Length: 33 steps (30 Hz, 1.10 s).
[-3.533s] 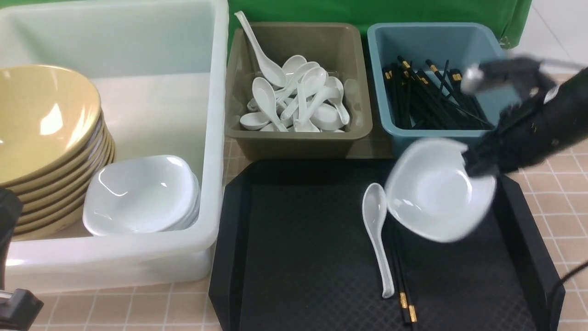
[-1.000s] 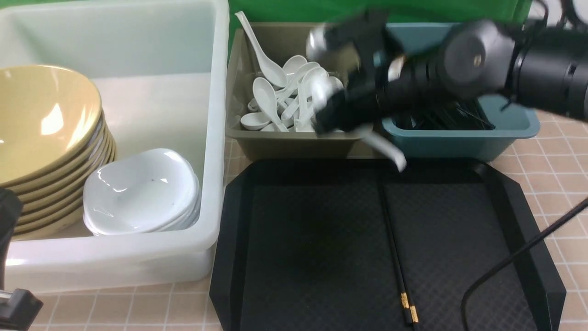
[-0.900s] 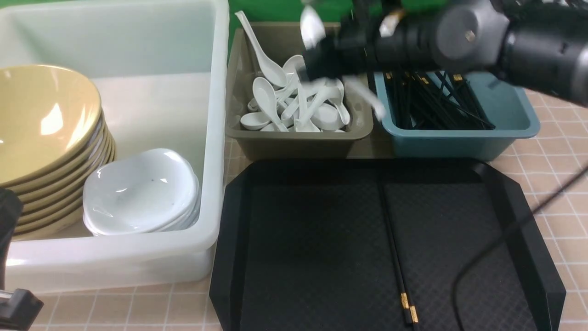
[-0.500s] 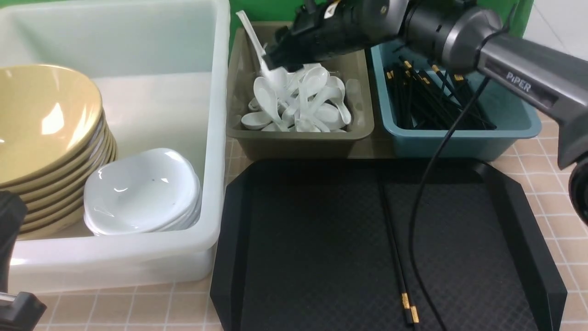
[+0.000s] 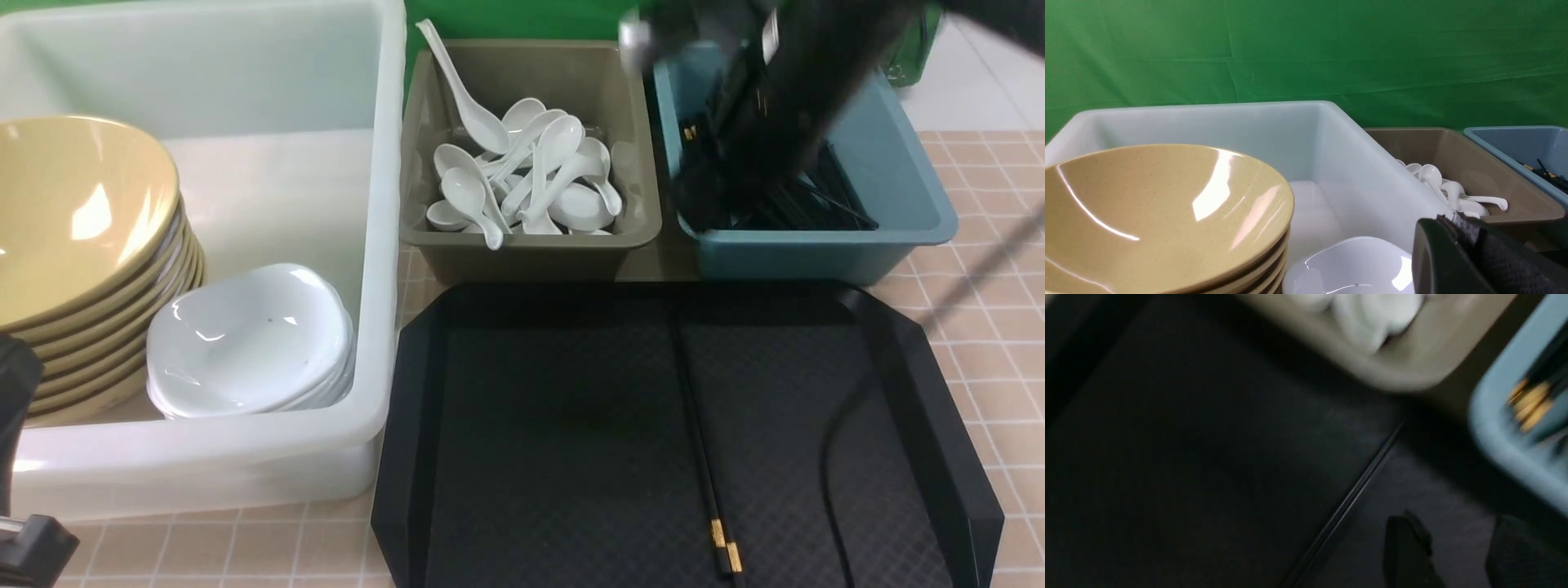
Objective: On brown table put chopsticks spoon bowls plates into blue grey white boxes.
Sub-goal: 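Grasp the chopsticks with the right gripper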
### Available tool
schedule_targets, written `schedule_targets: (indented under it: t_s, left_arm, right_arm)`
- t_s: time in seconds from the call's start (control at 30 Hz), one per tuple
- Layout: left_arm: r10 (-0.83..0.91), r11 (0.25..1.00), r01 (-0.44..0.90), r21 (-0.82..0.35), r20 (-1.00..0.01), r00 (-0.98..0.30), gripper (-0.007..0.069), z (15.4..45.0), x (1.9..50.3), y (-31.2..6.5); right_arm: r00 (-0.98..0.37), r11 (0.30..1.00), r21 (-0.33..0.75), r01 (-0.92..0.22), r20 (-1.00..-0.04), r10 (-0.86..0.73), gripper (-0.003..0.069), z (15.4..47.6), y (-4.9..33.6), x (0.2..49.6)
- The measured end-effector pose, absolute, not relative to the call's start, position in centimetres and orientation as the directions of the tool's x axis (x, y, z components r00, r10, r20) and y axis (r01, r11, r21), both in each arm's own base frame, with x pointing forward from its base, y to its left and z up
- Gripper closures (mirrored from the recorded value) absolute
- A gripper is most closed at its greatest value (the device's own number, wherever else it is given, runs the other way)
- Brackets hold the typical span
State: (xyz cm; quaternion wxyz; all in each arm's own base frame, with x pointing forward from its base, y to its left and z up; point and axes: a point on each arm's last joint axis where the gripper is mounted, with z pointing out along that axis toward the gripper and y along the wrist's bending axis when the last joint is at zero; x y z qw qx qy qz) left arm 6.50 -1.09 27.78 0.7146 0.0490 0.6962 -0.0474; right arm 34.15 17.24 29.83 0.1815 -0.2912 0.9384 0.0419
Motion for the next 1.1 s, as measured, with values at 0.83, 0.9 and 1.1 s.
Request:
schedule_targets:
  t_s: [0.83,0.9,1.1]
  left_arm:
    - [0.000,0.989,0.150,0.000,-1.000,0.000,0.0632,27.6,6.5,-1.2]
    - [0.000,0.989,0.150,0.000,-1.000,0.000,0.0632,27.6,6.5,-1.2]
    - [0.000,0.989,0.150,0.000,-1.000,0.000,0.0632,27.6,6.5,-1.2]
  right_arm:
    - [-0.817,0.828,0.006,-0.561,-0.169,-0.552,0.0421,16.5,19.1,28.4]
    - [-0.796,0.808,0.000,-0.589,-0.168,-0.581,0.0498,16.5,19.1,28.4]
    - [-0.759,0.772,-0.006,-0.635,-0.178,-0.626,0.0506,17.2,19.0,28.2]
